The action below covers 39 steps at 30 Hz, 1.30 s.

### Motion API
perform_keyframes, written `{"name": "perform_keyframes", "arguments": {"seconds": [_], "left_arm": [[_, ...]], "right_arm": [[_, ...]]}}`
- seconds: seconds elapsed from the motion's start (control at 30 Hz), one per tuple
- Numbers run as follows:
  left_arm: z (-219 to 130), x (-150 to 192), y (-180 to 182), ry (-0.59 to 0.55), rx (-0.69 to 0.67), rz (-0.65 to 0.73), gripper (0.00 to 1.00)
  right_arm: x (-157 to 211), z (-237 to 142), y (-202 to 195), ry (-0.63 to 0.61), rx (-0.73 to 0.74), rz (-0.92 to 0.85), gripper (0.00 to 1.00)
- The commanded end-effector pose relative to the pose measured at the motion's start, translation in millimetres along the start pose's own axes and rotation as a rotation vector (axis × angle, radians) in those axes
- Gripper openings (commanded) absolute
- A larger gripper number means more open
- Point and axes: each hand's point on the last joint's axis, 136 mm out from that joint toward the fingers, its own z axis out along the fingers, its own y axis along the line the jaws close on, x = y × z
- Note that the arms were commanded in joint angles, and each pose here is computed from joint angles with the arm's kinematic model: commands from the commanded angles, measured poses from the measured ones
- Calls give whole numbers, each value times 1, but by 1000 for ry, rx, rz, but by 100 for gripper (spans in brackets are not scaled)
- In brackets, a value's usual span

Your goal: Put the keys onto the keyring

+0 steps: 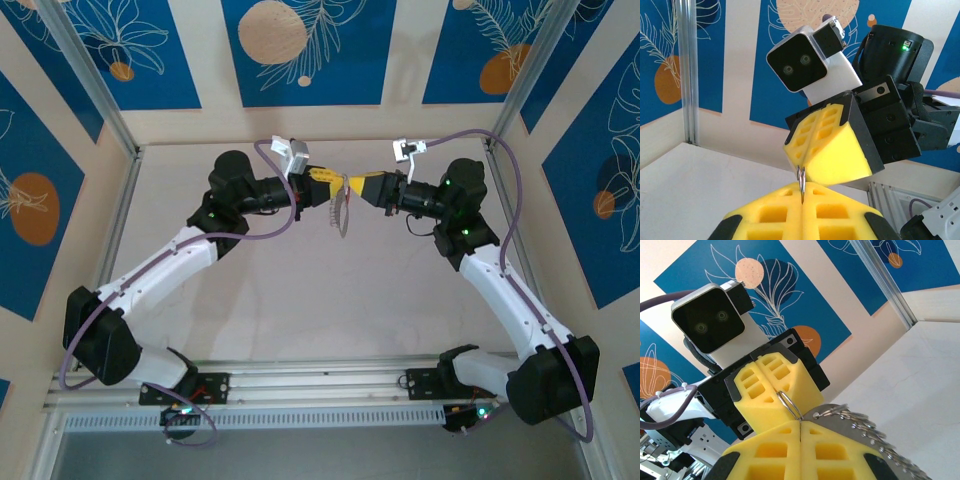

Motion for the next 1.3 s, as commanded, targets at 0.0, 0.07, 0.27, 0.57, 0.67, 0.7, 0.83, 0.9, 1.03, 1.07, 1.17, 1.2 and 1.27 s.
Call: {"name": "perform_keyframes", "arguments": {"seconds": [0.0,0.07,0.27,0.57,0.67,0.7,0.83,0.9,1.03,1.07,1.17,1.2,1.27], "left_arm": [[-2,-22,-15,-62,51,57,0],[-2,-24,-17,-69,57,56,0],[-1,-27,-17,-79,64,52,0],[0,-28,-16,-92,67,42,0],[1,-28,-16,-94,69,41,0],[1,-28,-16,-95,70,41,0],[2,-27,-15,-98,71,33,0],[3,-26,-14,-97,74,25,0],[5,-25,-14,-103,95,3,0],[5,-26,-15,-106,104,-6,0],[6,-29,-15,-128,137,-34,0],[6,-30,-16,-137,154,-48,0],[5,-33,-15,-150,182,-75,0]], "right_arm": [[-1,-7,-3,-15,27,-4,0],[0,-8,-7,-13,31,7,0],[6,-6,-7,8,11,25,0],[22,4,0,92,-32,37,0],[24,3,-4,96,-17,44,0],[24,2,-6,94,-10,49,0],[24,-1,-10,93,5,60,3],[20,-7,-12,77,20,60,15],[8,-21,-7,34,38,30,30],[4,-25,-5,21,43,19,31],[-8,-33,1,-15,54,-9,32],[-13,-35,1,-31,58,-18,32],[-20,-37,4,-52,54,-32,35]]}}
